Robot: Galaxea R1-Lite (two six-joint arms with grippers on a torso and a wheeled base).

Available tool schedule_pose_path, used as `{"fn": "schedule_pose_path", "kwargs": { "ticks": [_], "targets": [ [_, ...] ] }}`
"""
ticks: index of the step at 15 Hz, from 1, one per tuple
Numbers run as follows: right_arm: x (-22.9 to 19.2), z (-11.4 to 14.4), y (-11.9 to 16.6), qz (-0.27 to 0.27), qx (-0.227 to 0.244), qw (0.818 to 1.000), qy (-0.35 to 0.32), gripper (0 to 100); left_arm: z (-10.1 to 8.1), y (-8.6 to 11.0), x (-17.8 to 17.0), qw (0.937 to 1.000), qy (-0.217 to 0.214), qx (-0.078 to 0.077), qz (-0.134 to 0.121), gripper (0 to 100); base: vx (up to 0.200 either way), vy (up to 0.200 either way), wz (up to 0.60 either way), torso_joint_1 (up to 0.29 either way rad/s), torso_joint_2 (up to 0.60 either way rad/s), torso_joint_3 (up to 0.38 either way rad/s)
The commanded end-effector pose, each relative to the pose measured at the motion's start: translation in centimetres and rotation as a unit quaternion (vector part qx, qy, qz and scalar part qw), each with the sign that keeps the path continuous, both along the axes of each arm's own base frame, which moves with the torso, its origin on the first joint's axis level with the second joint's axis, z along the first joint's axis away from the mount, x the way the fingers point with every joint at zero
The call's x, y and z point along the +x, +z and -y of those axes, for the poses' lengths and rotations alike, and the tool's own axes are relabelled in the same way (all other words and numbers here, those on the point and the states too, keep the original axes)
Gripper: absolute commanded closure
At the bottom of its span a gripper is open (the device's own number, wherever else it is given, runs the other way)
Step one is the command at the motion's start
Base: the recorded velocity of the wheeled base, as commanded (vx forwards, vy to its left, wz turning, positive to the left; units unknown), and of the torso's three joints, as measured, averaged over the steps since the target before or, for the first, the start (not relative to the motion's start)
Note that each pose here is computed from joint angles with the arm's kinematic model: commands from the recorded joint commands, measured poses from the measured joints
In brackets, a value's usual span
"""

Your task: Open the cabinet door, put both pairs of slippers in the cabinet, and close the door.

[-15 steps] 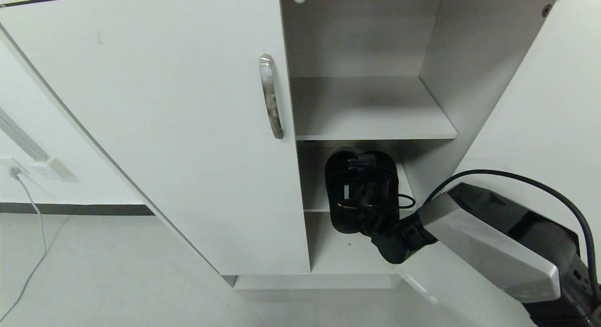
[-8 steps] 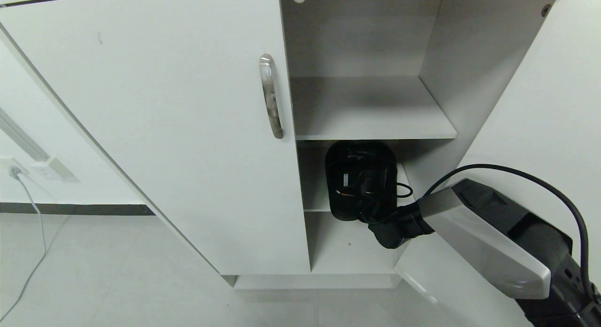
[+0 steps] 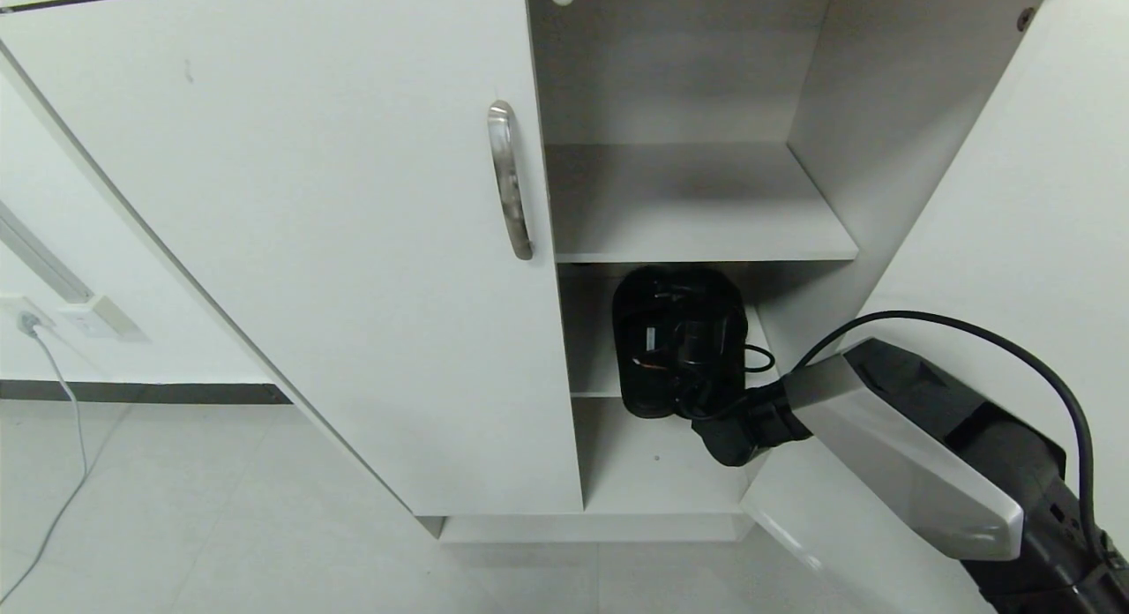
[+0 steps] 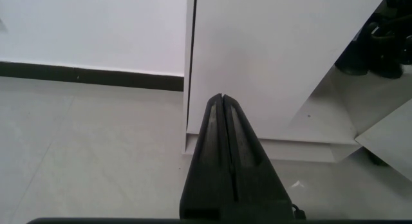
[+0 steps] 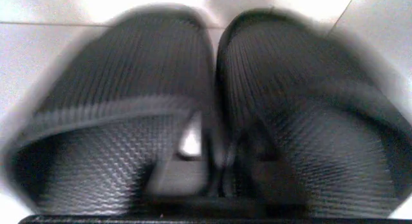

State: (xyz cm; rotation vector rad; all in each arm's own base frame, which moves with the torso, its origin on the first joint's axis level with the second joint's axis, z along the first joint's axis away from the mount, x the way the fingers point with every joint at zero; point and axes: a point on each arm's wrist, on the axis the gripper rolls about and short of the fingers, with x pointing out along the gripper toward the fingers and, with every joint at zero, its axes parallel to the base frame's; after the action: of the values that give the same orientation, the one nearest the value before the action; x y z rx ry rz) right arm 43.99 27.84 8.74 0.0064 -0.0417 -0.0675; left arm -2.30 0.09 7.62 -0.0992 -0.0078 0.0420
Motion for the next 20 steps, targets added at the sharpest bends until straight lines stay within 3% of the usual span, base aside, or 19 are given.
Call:
{"fn": "schedule_pose_path", "kwargs": {
  "ticks": [1,7,20],
  "targets": [
    [-0.1,0.0,-0.3,-0.003,-0.002,1.000,0.001,0,0.0,0.0,0.0,1.0000,0.000,0.000,-0.001,100,0.000,0.000,0.00,0.000,0.00,0.000],
    [-2.7,0.1,0.7,-0.006,-0.003,1.000,0.014,0,0.0,0.0,0.0,1.0000,0.000,0.000,-0.001,100,0.000,0.000,0.00,0.000,0.00,0.000],
    [-17.9,3.7,2.0,-0.007,-0.011,0.995,0.097,0,0.0,0.0,0.0,1.0000,0.001,0.000,-0.001,100,0.000,0.000,0.00,0.000,0.00,0.000]
  ]
}}
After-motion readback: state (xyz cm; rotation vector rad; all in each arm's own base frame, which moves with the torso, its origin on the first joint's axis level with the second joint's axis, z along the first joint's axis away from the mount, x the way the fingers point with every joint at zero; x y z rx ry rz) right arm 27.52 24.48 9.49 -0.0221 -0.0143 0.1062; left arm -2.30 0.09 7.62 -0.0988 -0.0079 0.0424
